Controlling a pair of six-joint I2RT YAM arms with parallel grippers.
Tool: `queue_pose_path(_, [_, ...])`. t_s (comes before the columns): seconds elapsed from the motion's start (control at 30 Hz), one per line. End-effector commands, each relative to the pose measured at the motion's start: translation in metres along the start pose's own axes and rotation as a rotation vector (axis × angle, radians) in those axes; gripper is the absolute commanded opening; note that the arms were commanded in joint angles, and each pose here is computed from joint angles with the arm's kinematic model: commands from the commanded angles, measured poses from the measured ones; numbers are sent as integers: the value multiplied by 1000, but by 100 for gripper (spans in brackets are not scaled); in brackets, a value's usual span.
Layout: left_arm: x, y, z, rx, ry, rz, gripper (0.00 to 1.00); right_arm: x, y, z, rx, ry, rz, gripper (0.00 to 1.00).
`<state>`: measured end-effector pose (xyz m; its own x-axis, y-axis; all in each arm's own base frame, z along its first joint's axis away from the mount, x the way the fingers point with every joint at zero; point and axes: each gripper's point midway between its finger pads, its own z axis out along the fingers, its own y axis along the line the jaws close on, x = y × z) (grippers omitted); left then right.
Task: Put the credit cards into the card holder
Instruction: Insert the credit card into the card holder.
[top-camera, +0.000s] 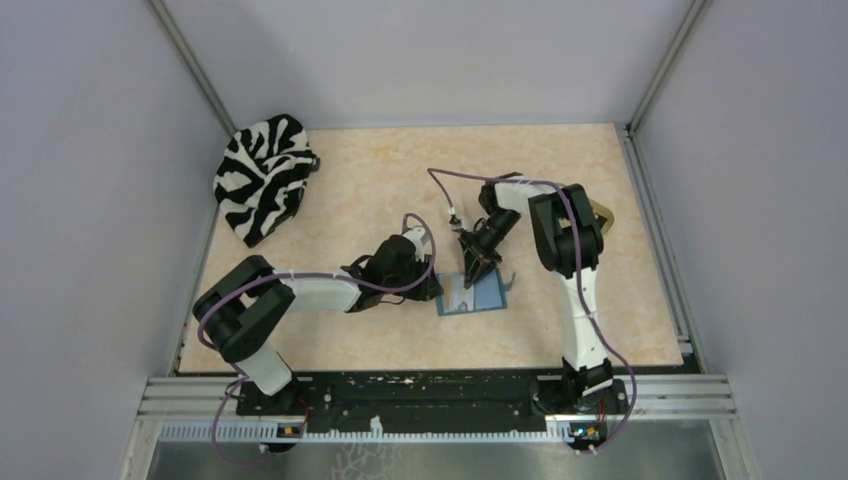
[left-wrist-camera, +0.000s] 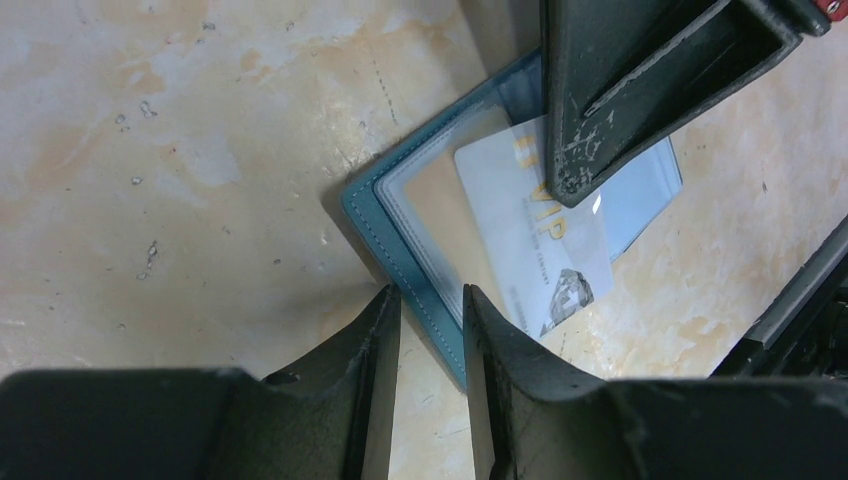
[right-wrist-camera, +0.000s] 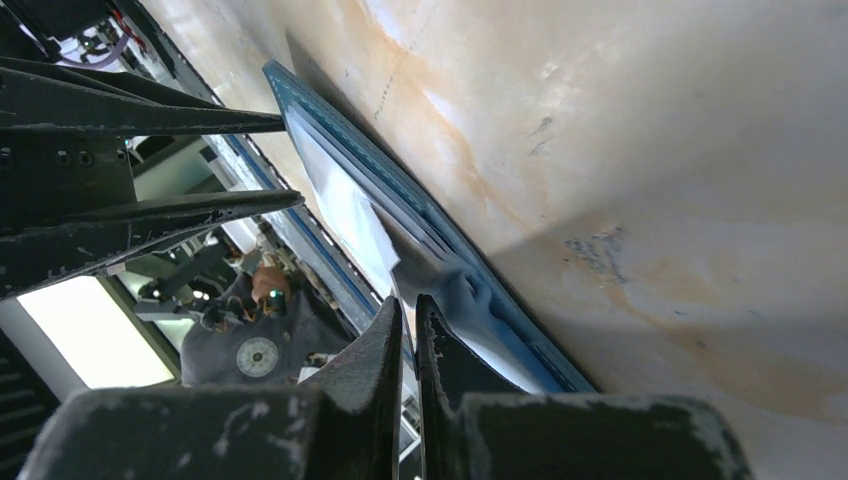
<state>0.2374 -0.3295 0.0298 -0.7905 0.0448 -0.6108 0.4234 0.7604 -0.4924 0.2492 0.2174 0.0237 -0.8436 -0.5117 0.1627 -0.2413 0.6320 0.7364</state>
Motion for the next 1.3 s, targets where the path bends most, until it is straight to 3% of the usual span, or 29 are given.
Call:
queue_pose_path(0.0, [-18,-18,2,56,-33,26,35,-7,-9,7,71,25,-71,4])
queue_pose_path(0.7, [-18,-19,2,58,-30,27,35,-23,-2,5,32,-81,-64,3])
queue_pose_path(1.0, [-23,-25,2,73,-35,30,37,-26,4,7,-26,-82,-77,11])
queue_pose_path(1.27, [-48,-32,-25,53,-114,29,38,-24,4,8,-32,-80,-89,12])
